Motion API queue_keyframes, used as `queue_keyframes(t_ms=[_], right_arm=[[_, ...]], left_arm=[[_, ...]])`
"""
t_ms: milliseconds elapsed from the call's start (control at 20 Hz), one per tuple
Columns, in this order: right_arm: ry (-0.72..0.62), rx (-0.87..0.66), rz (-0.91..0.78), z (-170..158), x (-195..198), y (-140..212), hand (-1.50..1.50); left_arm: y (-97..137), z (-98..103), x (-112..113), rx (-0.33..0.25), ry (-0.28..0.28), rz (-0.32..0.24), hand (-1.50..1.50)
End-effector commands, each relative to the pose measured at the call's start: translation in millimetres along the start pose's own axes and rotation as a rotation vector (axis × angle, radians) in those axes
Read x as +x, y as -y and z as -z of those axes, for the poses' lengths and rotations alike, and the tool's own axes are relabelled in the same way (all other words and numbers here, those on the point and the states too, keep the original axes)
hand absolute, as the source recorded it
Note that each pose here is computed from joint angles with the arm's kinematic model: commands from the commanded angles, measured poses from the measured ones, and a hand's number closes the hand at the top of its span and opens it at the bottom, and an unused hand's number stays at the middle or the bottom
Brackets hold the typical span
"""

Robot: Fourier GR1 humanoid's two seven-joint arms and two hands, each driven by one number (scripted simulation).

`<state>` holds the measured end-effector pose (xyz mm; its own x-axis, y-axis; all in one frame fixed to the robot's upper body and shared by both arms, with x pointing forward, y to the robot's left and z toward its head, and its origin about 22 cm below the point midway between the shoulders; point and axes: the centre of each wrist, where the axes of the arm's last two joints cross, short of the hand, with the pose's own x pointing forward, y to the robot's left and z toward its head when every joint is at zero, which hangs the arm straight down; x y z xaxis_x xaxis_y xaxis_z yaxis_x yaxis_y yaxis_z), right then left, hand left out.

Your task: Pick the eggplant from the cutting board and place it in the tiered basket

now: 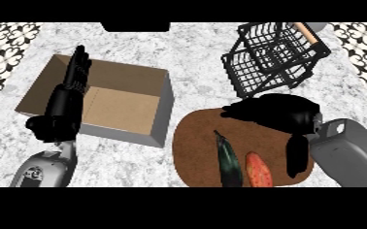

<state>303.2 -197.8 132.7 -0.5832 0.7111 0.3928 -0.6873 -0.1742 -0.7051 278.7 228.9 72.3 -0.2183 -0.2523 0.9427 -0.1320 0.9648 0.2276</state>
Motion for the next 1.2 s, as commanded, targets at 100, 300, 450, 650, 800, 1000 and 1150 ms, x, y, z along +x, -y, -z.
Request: queue_keyframes(t_ms=[100, 300, 450, 650, 800, 1000, 1150], right_arm=[[0.029, 0.013, 0.016, 10.7, -14.3, -19.1, -1.5], [0.06, 0.008, 0.017, 17.4, -8.5, -23.4, -1.5], [0.068, 0.028, 0.024, 26.3, -13.3, -25.3, -1.5], [0.061, 0.045, 0.034, 35.1, -13.6, -27.5, -1.5], [0.056, 0.048, 0.038, 36.9, -9.5, -23.6, -1.5], [0.062, 0.091, 0.035, 50.1, -3.4, -48.2, -1.5], [0.063, 0.073, 0.027, 47.5, -5.7, -38.0, -1.5]], left_arm=[[34.4, -19.2, -21.2, -0.072, -0.122, -0.057, 0.0], [34.9, -21.6, -31.2, -0.058, -0.134, -0.062, 0.0], [27.0, -9.8, -7.5, -0.062, -0.125, -0.054, 0.0], [39.7, -22.2, -17.9, -0.068, -0.121, -0.069, 0.0], [22.5, -17.3, -28.2, -0.06, -0.133, -0.076, 0.0], [16.3, -12.3, -27.6, -0.055, -0.132, -0.068, 0.0], [42.9, -20.3, -26.2, -0.066, -0.126, -0.062, 0.0]])
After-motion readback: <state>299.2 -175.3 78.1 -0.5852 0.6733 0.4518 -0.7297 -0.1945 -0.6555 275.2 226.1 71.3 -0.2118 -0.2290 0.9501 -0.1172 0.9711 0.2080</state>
